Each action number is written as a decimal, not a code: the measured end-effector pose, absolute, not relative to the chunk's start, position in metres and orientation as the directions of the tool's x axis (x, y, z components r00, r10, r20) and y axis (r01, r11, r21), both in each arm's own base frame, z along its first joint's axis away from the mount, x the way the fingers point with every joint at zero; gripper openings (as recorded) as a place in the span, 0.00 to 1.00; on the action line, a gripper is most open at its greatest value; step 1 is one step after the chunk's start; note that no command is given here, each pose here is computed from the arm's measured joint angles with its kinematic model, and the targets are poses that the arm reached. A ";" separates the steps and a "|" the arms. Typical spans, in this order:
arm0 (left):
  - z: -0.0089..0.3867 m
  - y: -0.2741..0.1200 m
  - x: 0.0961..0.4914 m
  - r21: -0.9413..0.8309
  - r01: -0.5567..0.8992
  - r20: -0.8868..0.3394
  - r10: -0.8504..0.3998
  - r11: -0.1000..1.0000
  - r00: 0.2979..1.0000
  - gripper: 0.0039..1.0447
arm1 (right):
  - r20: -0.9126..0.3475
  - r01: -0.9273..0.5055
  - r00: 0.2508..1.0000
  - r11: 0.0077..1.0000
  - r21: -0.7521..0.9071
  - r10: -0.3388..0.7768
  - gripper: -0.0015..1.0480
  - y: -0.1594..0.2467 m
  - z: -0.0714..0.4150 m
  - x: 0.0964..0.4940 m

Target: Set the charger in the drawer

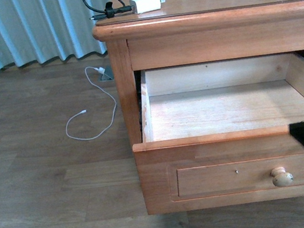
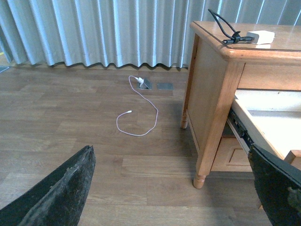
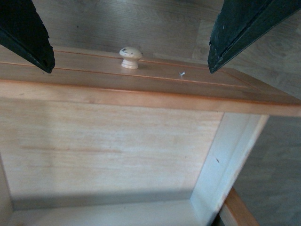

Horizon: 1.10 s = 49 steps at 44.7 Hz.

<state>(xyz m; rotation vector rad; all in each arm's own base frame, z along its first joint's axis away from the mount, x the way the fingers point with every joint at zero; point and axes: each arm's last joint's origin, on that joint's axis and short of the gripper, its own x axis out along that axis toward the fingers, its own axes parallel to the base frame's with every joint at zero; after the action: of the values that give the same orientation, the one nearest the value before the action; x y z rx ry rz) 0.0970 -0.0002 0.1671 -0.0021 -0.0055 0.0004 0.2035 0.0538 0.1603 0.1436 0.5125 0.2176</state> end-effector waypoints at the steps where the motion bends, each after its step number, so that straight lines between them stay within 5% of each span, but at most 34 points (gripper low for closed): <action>1: 0.167 0.000 0.097 -0.002 0.000 0.006 0.000 1.000 1.000 0.94 | -0.460 -0.168 0.855 0.966 0.196 0.241 0.91 0.051 0.165 0.201; 14: 0.167 0.000 0.097 -0.002 0.000 0.006 0.000 1.000 1.000 0.94 | -0.315 -0.160 0.917 0.949 0.270 0.244 0.92 0.004 0.219 0.170; 26: 0.167 0.000 0.097 -0.002 0.000 0.006 0.000 1.000 1.000 0.94 | -0.236 -0.180 0.937 0.934 0.309 0.259 0.92 -0.027 0.226 0.127; 39: 0.167 0.000 0.097 -0.002 0.000 0.006 0.000 1.000 1.000 0.94 | -0.231 -0.164 0.943 0.939 0.304 0.239 0.92 -0.029 0.226 0.126; 44: 0.167 0.000 0.097 -0.002 0.000 0.006 0.000 1.000 1.000 0.94 | -0.020 -0.003 1.000 0.998 0.057 0.004 0.68 -0.024 0.214 0.122; 49: 0.167 0.000 0.097 -0.002 -0.001 0.006 0.001 1.000 1.000 0.94 | 0.000 0.007 1.000 1.000 0.020 -0.007 0.45 -0.017 0.204 0.118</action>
<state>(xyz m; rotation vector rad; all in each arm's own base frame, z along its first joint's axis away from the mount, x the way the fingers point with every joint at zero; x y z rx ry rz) 0.0970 -0.0002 0.1671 -0.0021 -0.0055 0.0008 0.1181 -0.0171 0.2039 0.0197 0.0001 -0.0072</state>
